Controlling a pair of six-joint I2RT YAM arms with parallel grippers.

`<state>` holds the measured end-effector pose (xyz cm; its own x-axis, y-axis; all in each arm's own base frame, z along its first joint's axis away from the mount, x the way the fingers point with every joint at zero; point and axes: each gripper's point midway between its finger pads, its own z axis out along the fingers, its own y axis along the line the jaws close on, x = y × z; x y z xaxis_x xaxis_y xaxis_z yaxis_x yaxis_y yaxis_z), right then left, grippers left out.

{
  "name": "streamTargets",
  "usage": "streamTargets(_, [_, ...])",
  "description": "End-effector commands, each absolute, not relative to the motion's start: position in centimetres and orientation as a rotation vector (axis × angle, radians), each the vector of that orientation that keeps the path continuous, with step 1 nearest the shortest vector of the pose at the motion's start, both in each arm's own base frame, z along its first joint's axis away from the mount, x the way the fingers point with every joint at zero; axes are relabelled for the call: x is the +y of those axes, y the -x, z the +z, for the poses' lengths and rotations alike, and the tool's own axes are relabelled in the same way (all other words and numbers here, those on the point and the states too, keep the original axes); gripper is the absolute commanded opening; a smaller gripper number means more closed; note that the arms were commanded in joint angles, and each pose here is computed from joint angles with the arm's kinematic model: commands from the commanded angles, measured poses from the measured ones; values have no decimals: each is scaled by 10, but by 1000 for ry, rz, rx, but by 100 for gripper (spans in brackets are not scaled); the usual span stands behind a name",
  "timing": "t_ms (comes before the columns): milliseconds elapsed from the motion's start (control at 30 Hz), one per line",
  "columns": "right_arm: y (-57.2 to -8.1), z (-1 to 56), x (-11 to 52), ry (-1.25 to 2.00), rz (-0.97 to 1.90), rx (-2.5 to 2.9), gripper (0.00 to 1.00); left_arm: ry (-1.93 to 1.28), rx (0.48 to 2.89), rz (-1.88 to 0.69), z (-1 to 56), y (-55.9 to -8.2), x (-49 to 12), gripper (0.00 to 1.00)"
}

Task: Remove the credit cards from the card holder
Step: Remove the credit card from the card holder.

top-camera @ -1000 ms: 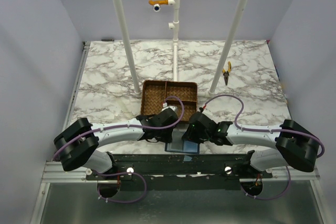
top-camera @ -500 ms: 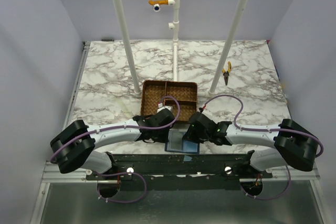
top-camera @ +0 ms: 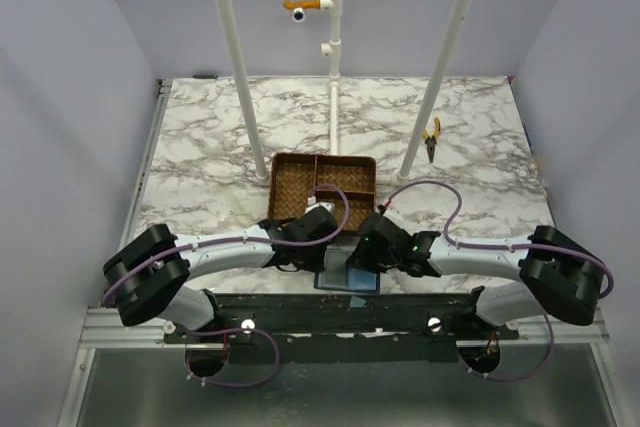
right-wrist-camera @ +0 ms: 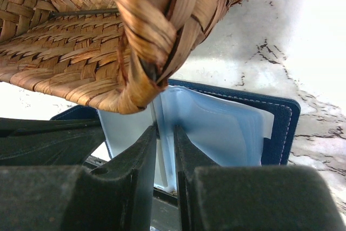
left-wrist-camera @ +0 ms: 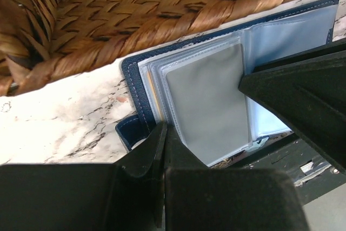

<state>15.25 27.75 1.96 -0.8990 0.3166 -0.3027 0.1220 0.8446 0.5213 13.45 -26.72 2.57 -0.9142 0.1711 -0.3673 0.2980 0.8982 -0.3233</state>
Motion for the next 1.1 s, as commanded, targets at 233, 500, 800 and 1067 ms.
streamTargets(233, [-136,-13,253,-308,557,2745,21,-408,2645,-784,61,-130,-302,0])
streamTargets(500, [-139,-9,257,-306,580,2733,21,-424,2622,-857,72,-128,-311,0])
streamTargets(800, [-137,-8,256,-306,580,2734,21,-313,2638,-501,58,-145,-259,6])
streamTargets(1067, [-137,-10,257,-301,579,2741,21,-298,2624,-406,60,-146,-239,15])
